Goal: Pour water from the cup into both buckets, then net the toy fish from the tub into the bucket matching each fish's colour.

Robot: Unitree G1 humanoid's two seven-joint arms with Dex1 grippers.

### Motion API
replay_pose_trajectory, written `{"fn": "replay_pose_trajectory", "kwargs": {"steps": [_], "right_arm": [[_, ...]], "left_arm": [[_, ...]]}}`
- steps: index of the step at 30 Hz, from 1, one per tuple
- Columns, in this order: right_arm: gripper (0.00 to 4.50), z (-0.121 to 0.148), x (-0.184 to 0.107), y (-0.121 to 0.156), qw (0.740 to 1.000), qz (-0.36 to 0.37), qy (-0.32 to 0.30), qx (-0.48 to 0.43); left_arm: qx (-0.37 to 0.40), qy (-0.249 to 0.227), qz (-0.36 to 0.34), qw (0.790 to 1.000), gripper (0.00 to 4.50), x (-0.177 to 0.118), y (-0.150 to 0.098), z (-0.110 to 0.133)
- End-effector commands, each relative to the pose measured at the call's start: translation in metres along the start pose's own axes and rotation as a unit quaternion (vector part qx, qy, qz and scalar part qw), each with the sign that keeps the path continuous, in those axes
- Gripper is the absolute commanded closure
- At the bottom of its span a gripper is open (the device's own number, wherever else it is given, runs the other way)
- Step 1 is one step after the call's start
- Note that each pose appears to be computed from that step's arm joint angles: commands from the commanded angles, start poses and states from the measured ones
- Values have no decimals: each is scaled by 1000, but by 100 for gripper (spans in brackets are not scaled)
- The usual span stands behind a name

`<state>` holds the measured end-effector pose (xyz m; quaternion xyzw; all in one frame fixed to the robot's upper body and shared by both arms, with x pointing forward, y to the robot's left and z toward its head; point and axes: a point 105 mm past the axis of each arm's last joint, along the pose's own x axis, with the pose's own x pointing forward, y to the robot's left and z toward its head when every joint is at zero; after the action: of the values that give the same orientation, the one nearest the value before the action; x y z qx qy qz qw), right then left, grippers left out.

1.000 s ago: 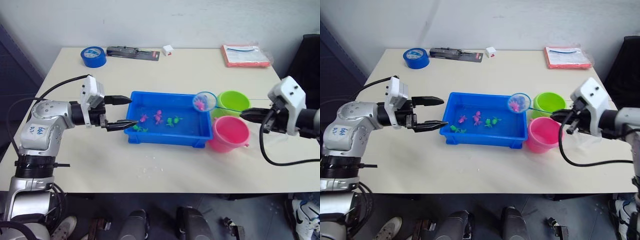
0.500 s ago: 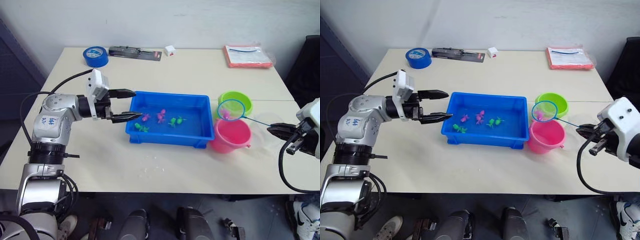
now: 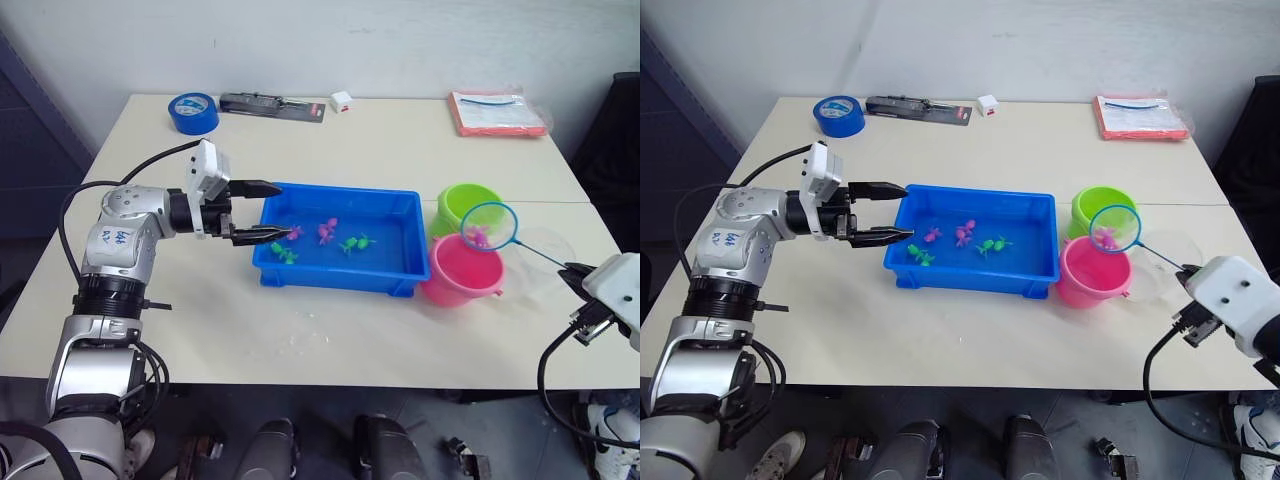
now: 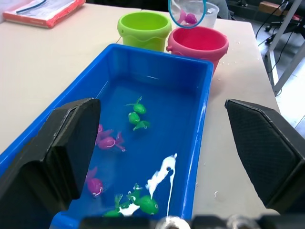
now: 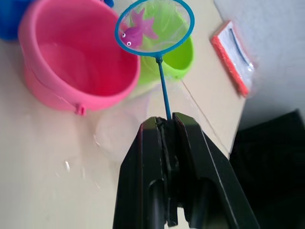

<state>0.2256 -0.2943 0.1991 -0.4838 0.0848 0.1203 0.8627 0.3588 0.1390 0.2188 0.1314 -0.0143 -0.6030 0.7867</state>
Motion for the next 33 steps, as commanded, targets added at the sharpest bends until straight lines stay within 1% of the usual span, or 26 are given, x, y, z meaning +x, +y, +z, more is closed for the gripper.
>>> {"fn": "replay_pose_trajectory", "kwargs": {"steps": [1,8,15,23,33], "right_arm": [[370,3,-5,-5,996,-38,-6,-75],[370,-2,-3,9,981,-78,-11,-177],[370,-11,-3,25,963,-104,-19,-246],[370,-19,-5,27,921,-157,-10,-357],[370,-16,-13,31,875,-198,-26,-440]], "left_arm": [[17,-5,-1,1000,0,0,2,8],[17,-4,-4,1000,0,1,1,7],[18,-3,-2,1000,0,-1,0,7],[18,-5,0,1000,0,-1,-2,7],[18,-3,5,1000,0,-2,-3,7]]}}
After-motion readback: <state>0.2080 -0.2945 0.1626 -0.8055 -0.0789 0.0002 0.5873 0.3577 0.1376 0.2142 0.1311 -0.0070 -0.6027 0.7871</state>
